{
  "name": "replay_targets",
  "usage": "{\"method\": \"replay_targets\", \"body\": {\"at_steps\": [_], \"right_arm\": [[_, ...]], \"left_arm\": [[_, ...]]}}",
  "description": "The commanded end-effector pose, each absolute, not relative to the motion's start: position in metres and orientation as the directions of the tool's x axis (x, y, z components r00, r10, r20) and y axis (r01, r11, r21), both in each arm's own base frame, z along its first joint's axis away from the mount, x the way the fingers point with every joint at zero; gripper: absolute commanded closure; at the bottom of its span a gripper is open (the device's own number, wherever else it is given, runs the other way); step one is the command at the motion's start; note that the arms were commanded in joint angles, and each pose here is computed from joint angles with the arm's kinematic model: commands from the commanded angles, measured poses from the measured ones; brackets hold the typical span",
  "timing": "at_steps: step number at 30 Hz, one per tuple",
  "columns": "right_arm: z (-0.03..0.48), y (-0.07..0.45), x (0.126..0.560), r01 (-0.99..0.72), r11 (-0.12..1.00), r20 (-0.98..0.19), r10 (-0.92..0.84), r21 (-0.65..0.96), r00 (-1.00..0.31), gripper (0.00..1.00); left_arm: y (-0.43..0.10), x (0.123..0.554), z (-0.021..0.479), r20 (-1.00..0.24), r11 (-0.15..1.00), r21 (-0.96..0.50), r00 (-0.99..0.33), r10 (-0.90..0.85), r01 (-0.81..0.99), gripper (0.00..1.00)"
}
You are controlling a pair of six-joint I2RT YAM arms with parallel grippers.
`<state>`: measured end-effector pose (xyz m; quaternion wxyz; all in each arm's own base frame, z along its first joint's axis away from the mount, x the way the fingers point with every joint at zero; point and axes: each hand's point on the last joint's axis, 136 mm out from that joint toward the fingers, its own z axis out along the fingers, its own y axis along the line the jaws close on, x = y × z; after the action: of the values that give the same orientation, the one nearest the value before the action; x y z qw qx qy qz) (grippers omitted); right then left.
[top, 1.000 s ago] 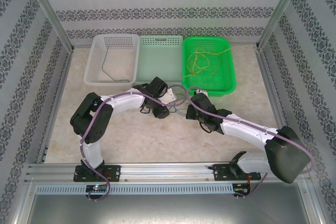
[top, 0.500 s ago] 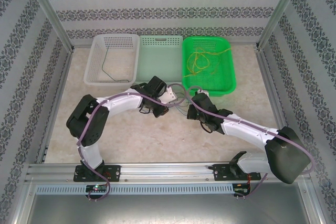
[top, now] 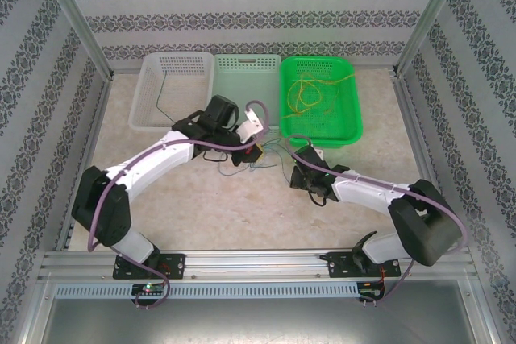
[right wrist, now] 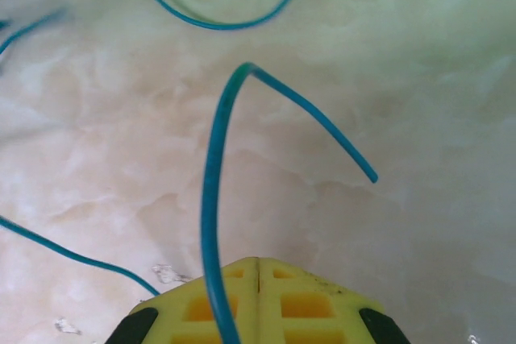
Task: Untangle the cables
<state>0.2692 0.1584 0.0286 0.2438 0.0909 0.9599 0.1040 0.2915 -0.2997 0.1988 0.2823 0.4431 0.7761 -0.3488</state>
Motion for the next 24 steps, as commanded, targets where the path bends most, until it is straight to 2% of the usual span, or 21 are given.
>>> {"method": "replay_targets", "body": {"at_steps": [1, 8, 11, 18, 20, 24], "right_arm": [[0.024, 0.155, 0.268, 0.167, 0.959, -0.418, 0.252, 0.230, -0.873, 1.00], [0.025, 0.156, 0.267, 0.155, 0.960, -0.416, 0.243, 0.235, -0.876, 0.98], [0.038, 0.153, 0.271, 0.140, 0.959, -0.462, 0.243, 0.246, -0.853, 0.84], [0.092, 0.153, 0.280, 0.071, 0.931, -0.589, 0.284, 0.358, -0.756, 0.34], [0.097, 0.151, 0.279, 0.084, 0.909, -0.571, 0.325, 0.407, -0.754, 0.27], [0.106, 0.157, 0.282, 0.099, 0.837, -0.505, 0.414, 0.537, -0.758, 0.27]], "left_arm": [[-0.292, 0.286, 0.232, -0.795, 0.312, -0.383, -0.483, 0.367, 0.869, 1.00], [-0.284, 0.285, 0.254, -0.822, 0.301, -0.397, -0.482, 0.304, 0.867, 1.00], [-0.286, 0.288, 0.261, -0.838, 0.303, -0.394, -0.475, 0.269, 0.868, 1.00], [-0.285, 0.297, 0.262, -0.856, 0.332, -0.396, -0.475, 0.205, 0.856, 0.99], [-0.286, 0.299, 0.264, -0.860, 0.333, -0.401, -0.476, 0.184, 0.854, 0.99], [-0.288, 0.303, 0.270, -0.874, 0.333, -0.400, -0.465, 0.143, 0.854, 0.99]]}}
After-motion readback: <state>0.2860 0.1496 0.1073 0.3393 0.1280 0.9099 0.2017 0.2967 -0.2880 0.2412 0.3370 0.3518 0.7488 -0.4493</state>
